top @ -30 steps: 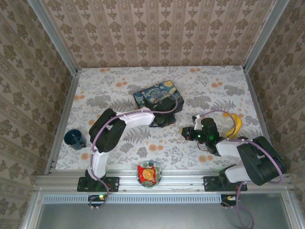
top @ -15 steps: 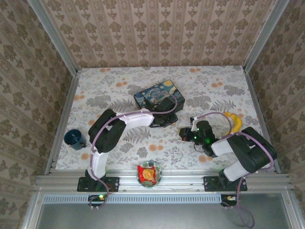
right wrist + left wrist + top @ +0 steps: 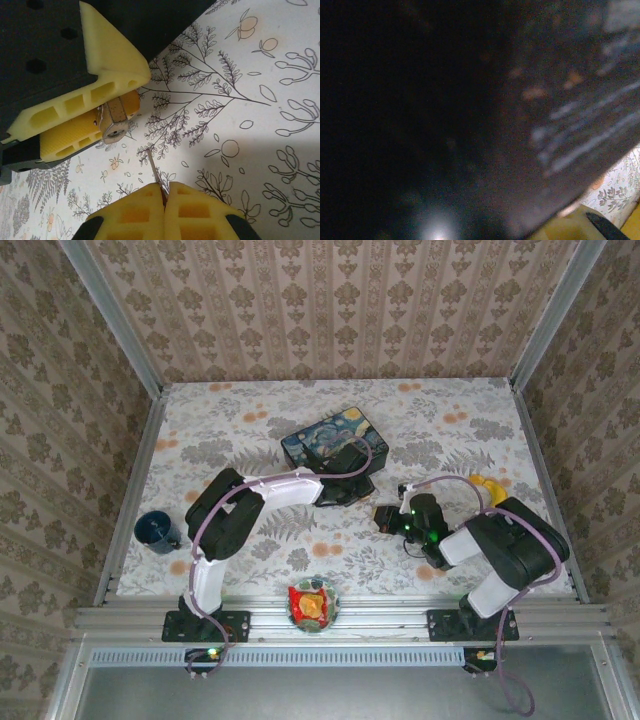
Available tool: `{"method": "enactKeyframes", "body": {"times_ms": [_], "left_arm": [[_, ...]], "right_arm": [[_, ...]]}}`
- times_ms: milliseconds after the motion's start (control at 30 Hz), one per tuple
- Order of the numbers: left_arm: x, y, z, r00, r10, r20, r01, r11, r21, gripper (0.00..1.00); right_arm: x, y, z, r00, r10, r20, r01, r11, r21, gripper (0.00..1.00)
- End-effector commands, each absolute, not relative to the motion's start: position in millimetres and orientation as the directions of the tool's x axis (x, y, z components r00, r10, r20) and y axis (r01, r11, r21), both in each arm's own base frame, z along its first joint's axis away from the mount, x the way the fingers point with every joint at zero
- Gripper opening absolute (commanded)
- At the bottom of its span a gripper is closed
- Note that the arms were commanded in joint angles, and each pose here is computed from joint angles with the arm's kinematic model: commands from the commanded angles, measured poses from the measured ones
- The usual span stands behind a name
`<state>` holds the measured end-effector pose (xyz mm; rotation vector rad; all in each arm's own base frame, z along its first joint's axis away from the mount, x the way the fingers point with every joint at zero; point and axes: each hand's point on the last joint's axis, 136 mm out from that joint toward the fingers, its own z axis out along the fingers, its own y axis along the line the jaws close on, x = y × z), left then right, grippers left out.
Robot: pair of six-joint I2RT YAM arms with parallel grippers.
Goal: Unlock the padlock with the key
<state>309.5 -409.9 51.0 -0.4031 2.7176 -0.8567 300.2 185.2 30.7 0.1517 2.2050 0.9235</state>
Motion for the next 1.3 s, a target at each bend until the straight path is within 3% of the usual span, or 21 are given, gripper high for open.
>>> {"method": "enactKeyframes", "body": {"times_ms": [0,1267], "left_arm": [[290.2,-421.1,39.2,-0.942,-0.332,-0.048,-0.235,0.754,-0.613,0.01],[284.9,-424.0,35.1,-0.941,-0.339,-0.006,-0.261,0.736,-0.625,0.00]], "right_arm": [[312.6,190.5,43.5,-0.683,0.390,-0.617,-0.185,0.724,0.664,0.00],[321.7,187.7,60.0,-0.611,0.431,-0.664,-0.209,0.721,0.660,0.00]]}}
